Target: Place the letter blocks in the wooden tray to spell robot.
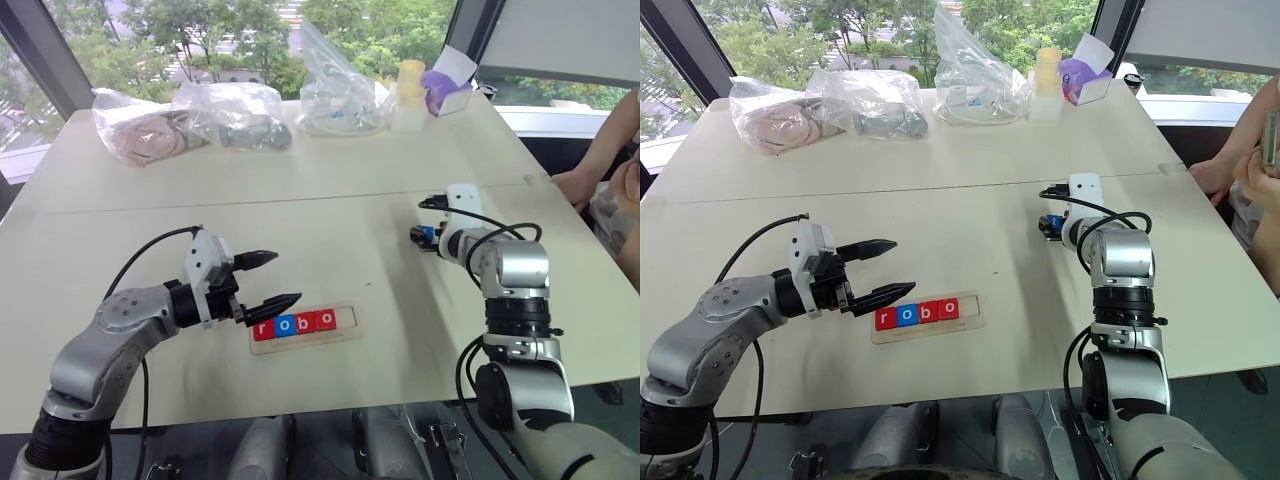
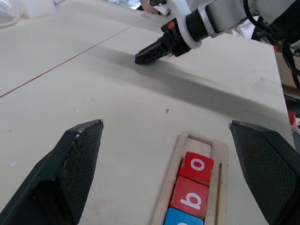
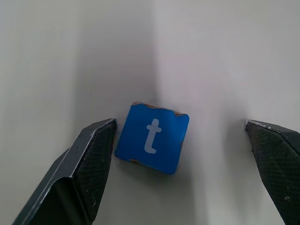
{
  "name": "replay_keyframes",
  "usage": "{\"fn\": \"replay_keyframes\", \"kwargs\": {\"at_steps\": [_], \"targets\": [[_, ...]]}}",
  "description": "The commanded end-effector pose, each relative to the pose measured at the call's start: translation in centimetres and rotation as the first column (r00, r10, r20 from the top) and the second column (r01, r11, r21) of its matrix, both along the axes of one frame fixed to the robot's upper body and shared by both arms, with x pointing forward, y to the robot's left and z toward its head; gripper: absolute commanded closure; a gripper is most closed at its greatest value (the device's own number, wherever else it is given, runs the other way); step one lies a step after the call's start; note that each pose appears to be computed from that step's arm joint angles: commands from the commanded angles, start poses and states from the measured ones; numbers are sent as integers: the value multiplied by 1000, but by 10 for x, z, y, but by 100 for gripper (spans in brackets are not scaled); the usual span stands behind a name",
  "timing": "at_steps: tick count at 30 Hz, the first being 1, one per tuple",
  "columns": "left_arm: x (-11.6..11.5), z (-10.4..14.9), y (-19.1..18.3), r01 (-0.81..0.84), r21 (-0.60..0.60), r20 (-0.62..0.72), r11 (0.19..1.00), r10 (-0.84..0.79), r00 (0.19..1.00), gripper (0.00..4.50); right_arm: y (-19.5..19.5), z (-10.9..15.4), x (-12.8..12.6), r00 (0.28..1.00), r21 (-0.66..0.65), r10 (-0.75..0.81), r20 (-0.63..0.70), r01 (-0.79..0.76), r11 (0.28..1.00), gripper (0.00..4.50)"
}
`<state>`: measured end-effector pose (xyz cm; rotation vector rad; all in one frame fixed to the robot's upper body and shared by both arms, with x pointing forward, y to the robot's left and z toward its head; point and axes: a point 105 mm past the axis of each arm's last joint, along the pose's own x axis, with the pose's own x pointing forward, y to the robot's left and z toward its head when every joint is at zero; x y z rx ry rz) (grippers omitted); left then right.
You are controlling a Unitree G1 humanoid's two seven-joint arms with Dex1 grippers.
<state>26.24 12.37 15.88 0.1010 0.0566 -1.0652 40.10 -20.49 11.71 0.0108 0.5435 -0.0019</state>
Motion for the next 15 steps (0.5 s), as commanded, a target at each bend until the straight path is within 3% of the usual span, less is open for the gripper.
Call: {"fn": "replay_keyframes", "kwargs": {"at_steps": [1, 6, 11, 15], "targets": [[-1, 10, 0, -1, -9, 50, 1000, 1, 999, 0, 13, 3, 3, 1000, 48, 16, 2, -17, 999, 93], [0, 10, 0, -7, -11, 54, 1000, 8, 999, 0, 28, -2, 0, 999, 56, 38, -23, -37, 998, 332], [-1, 10, 0, -9, -14, 53, 1000, 10, 999, 0, 40, -5, -23, 992, 49, 97, -80, -94, 994, 331], [-3, 7, -1, -7, -17, 43, 1000, 7, 999, 0, 57, -13, -70, 964, 107, 215, -157, -200, 974, 331]]}}
